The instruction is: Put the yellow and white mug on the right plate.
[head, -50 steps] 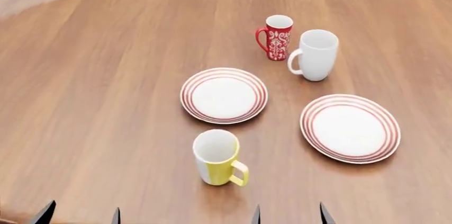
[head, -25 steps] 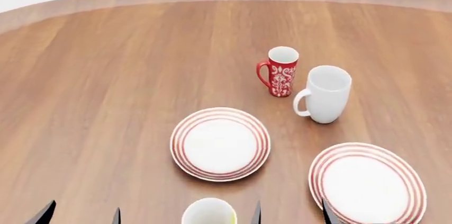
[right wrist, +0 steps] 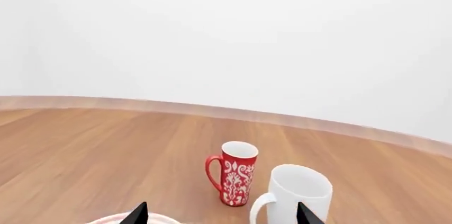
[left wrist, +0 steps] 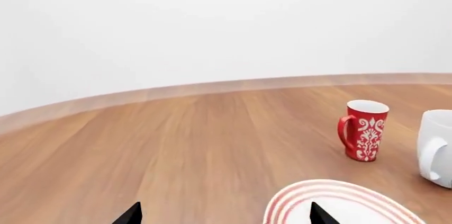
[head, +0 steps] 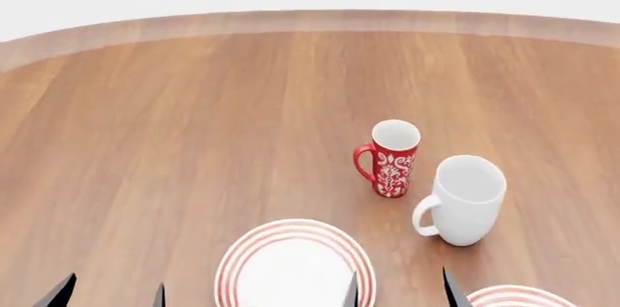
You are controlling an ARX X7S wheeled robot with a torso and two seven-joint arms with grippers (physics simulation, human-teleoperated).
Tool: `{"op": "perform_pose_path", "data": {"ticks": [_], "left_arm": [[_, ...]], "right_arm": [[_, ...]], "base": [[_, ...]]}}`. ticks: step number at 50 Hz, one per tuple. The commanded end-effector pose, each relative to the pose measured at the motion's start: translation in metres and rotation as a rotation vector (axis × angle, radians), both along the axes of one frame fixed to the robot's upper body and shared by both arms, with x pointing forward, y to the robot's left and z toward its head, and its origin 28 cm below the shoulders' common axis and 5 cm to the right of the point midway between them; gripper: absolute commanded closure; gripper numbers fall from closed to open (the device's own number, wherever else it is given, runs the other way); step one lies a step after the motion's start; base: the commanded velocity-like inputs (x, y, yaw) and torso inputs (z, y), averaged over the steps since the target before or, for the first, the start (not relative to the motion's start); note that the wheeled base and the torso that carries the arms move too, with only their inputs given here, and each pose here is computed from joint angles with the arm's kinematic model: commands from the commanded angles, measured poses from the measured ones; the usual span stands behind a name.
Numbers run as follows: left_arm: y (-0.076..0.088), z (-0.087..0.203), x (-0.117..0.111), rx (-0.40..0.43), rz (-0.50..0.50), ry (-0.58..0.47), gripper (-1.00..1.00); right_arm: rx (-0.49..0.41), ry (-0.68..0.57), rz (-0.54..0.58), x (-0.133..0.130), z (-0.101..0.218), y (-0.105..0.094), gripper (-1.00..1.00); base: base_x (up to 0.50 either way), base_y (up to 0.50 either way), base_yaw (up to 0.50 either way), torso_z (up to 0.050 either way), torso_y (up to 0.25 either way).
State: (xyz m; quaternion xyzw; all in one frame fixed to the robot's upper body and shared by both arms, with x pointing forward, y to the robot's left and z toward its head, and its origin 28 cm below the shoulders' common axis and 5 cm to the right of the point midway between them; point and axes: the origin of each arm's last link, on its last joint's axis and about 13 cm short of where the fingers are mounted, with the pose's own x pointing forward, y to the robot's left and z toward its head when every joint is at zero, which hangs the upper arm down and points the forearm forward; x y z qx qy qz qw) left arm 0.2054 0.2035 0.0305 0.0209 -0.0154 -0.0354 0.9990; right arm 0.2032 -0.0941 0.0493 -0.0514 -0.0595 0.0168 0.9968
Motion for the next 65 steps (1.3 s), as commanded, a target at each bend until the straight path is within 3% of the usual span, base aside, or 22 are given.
{"op": "perform_pose_path", "data": {"ticks": [1, 18, 28, 30, 31, 33, 36, 39, 44, 51, 60, 65], "left_arm": [[0.0, 0.0, 0.0, -0.002, 0.0, 0.001, -1.0], [0.0, 0.001, 0.0, -0.003, -0.001, 0.0, -1.0], [0.0, 0.001, 0.0, -0.002, 0.0, -0.001, -1.0], [0.001, 0.002, 0.0, -0.001, 0.0, -0.002, -1.0], [0.001, 0.002, 0.0, -0.001, 0.0, -0.002, -1.0], [0.001, 0.002, 0.001, -0.001, 0.003, -0.002, -1.0], [0.001, 0.001, 0.001, 0.008, 0.005, -0.005, -1.0], [0.001, 0.001, 0.001, 0.014, 0.0, -0.005, -1.0], [0.001, 0.002, 0.001, 0.018, -0.002, -0.007, -1.0], [0.0, 0.002, 0.0, 0.023, -0.009, -0.005, -1.0], [0.0, 0.003, -0.002, 0.015, -0.023, 0.0, -1.0], [0.0, 0.003, -0.001, 0.013, -0.025, -0.001, -1.0]], "right_arm": [[-0.002, -0.01, 0.0, 0.0, 0.003, -0.001, -1.0], [0.001, -0.012, -0.037, 0.003, 0.01, -0.005, -1.0], [0.048, -0.043, -0.037, 0.008, 0.039, -0.027, -1.0], [0.061, -0.056, 0.033, 0.01, 0.05, -0.033, -1.0], [0.002, -0.063, 0.086, 0.011, 0.056, -0.036, -1.0], [-0.02, -0.063, 0.169, 0.011, 0.065, -0.041, -1.0], [-0.074, -0.07, 0.193, 0.011, 0.074, -0.047, -1.0], [-0.038, -0.061, 0.239, 0.011, 0.081, -0.051, -1.0], [-0.072, -0.027, 0.328, 0.006, 0.085, -0.055, -1.0], [-0.037, 0.013, 0.46, -0.013, 0.095, -0.064, -1.0], [-0.143, 0.122, 0.751, -0.055, 0.097, -0.08, -1.0], [-0.127, 0.144, 0.843, -0.069, 0.106, -0.086, -1.0]], "base": [[0.5, 0.0, 0.0, 0.0, 0.0], [0.17, 0.0, 0.0, 0.0, 0.0], [0.0, 0.0, 0.0, 0.0, 0.0], [0.0, 0.0, 0.0, 0.0, 0.0], [0.0, 0.0, 0.0, 0.0, 0.0], [0.0, 0.0, 0.0, 0.0, 0.0], [0.0, 0.0, 0.0, 0.0, 0.0], [0.0, 0.0, 0.0, 0.0, 0.0], [0.0, 0.0, 0.0, 0.0, 0.0], [0.0, 0.0, 0.0, 0.0, 0.0], [0.0, 0.0, 0.0, 0.0, 0.0], [0.0, 0.0, 0.0, 0.0, 0.0]]}}
